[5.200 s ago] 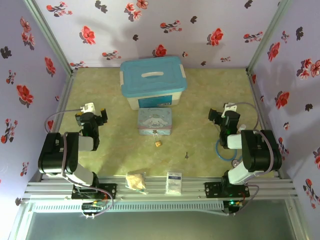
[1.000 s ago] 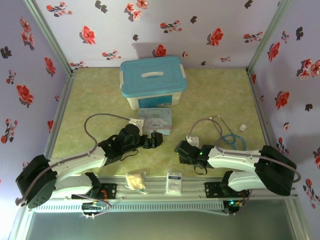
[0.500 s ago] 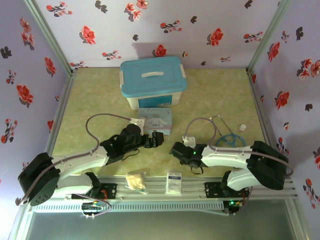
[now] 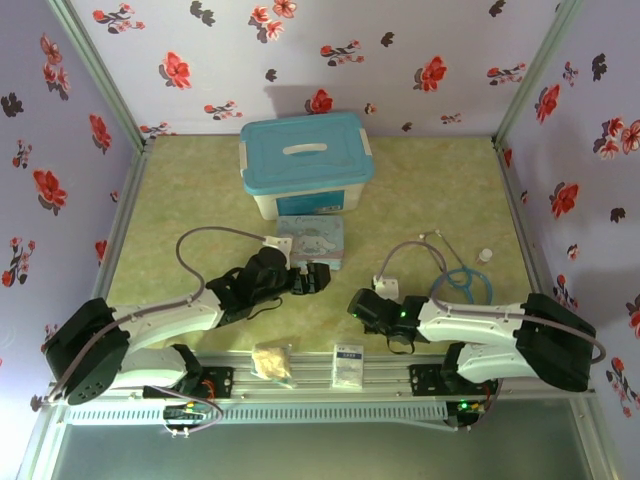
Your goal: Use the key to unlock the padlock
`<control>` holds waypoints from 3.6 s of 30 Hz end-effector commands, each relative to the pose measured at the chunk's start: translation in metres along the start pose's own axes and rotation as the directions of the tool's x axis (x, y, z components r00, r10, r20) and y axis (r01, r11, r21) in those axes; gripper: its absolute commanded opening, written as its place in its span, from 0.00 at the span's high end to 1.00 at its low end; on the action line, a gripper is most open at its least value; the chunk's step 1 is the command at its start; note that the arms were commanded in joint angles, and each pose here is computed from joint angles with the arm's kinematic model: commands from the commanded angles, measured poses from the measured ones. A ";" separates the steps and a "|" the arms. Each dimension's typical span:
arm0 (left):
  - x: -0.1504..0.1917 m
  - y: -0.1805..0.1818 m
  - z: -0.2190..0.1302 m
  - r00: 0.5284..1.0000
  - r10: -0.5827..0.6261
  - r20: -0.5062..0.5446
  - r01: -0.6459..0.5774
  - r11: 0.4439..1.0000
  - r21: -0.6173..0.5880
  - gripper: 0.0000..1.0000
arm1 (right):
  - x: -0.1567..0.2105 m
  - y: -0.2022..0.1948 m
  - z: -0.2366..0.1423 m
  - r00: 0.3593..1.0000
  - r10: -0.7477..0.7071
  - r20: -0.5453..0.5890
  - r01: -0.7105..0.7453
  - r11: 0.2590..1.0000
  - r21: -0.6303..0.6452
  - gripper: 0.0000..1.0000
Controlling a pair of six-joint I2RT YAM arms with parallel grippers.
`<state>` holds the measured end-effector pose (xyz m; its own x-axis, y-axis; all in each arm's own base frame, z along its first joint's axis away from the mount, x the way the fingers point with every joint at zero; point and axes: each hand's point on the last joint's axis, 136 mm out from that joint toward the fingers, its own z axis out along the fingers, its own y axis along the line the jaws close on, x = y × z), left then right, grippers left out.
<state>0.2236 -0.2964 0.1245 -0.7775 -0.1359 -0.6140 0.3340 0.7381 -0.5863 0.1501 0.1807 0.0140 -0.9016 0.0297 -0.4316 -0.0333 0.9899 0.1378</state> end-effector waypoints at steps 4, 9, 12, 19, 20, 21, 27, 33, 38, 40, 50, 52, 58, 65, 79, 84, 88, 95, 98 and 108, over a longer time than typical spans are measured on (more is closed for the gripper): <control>-0.016 -0.015 0.002 0.999 0.002 0.044 -0.003 1.000 0.018 0.00 | 0.020 -0.019 0.009 0.998 -0.007 -0.055 0.010 0.998 0.059 0.93; -0.020 -0.017 0.005 0.999 0.019 0.048 -0.019 1.000 0.009 0.00 | 0.018 -0.025 0.005 0.997 -0.046 -0.057 0.051 0.995 0.083 0.93; -0.020 -0.018 0.007 0.999 0.018 0.046 -0.018 1.000 0.009 0.00 | 0.016 -0.027 0.003 0.995 -0.067 -0.072 0.074 0.992 0.105 0.79; -0.019 -0.017 0.009 0.999 0.017 0.045 -0.018 1.000 0.009 0.00 | 0.009 -0.026 -0.005 0.993 -0.092 -0.078 0.103 0.984 0.149 0.72; -0.019 -0.016 0.009 0.999 0.018 0.045 -0.018 1.000 0.009 0.00 | 0.010 -0.025 -0.004 0.993 -0.086 -0.082 0.097 0.985 0.141 0.72; -0.018 -0.016 0.009 0.999 0.018 0.043 -0.018 1.000 0.009 0.00 | 0.011 -0.025 -0.002 0.993 -0.079 -0.083 0.090 0.986 0.143 0.72; -0.016 -0.013 0.007 0.999 0.018 0.041 -0.019 1.000 0.005 0.00 | 0.024 -0.025 0.000 0.991 -0.046 -0.127 0.064 0.988 0.143 0.74; -0.016 -0.013 0.008 0.999 0.012 0.044 -0.012 1.000 0.006 0.00 | 0.034 -0.026 -0.003 0.989 0.005 -0.149 0.011 0.994 0.106 0.74; -0.016 -0.014 0.010 0.999 0.009 0.048 -0.009 1.000 0.010 0.00 | 0.033 -0.030 -0.002 0.992 0.009 -0.124 0.002 0.996 0.094 0.76; -0.017 -0.014 0.012 0.999 0.007 0.048 -0.008 1.000 0.010 0.00 | 0.032 -0.031 -0.001 0.993 0.001 -0.117 0.011 0.995 0.099 0.79; -0.019 -0.017 0.018 0.999 0.020 0.046 -0.021 1.000 0.007 0.00 | 0.020 -0.033 0.001 0.998 -0.035 -0.058 0.039 0.997 0.067 0.91; -0.021 -0.019 0.019 0.999 0.024 0.048 -0.025 1.000 0.009 0.00 | 0.016 -0.035 -0.002 0.998 -0.048 -0.048 0.051 0.997 0.062 0.93; -0.025 -0.019 0.019 0.997 0.043 0.068 -0.043 0.999 0.006 0.00 | -0.003 -0.022 -0.014 0.995 -0.096 0.003 0.096 0.995 -0.018 1.00; -0.025 -0.020 0.008 0.997 0.035 0.067 -0.036 0.999 0.014 0.00 | -0.035 0.018 -0.044 0.954 -0.274 0.120 0.290 0.946 -0.147 1.00; -0.007 -0.050 0.003 0.995 -0.077 -0.069 0.089 0.976 0.198 0.17 | -0.072 0.083 -0.088 0.844 -0.414 0.340 0.507 0.822 -0.259 1.00; 0.000 -0.059 0.008 0.993 -0.060 -0.099 0.080 0.972 0.219 0.25 | -0.077 0.091 -0.087 0.844 -0.407 0.349 0.504 0.824 -0.259 1.00; 0.006 -0.058 0.014 0.990 -0.070 -0.120 0.095 0.971 0.218 0.39 | -0.081 0.099 -0.092 0.849 -0.368 0.378 0.488 0.821 -0.296 1.00; 0.008 -0.060 0.018 0.990 -0.073 -0.123 0.100 0.967 0.232 0.57 | -0.084 0.101 -0.096 0.850 -0.337 0.405 0.476 0.821 -0.315 1.00; 0.009 -0.062 0.019 0.989 -0.074 -0.128 0.104 0.964 0.245 0.61 | -0.085 0.101 -0.097 0.849 -0.333 0.411 0.474 0.824 -0.312 1.00; 0.010 -0.064 0.019 0.988 -0.084 -0.130 0.116 0.960 0.256 0.97 | -0.088 0.102 -0.092 0.848 -0.318 0.424 0.465 0.830 -0.308 1.00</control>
<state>0.2085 -0.3556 0.1511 -0.8625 -0.1262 -0.4901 0.3625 0.5215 -0.7724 0.1829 0.2634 0.1431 -0.5889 -0.2584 -0.7658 -0.5837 0.7914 0.1818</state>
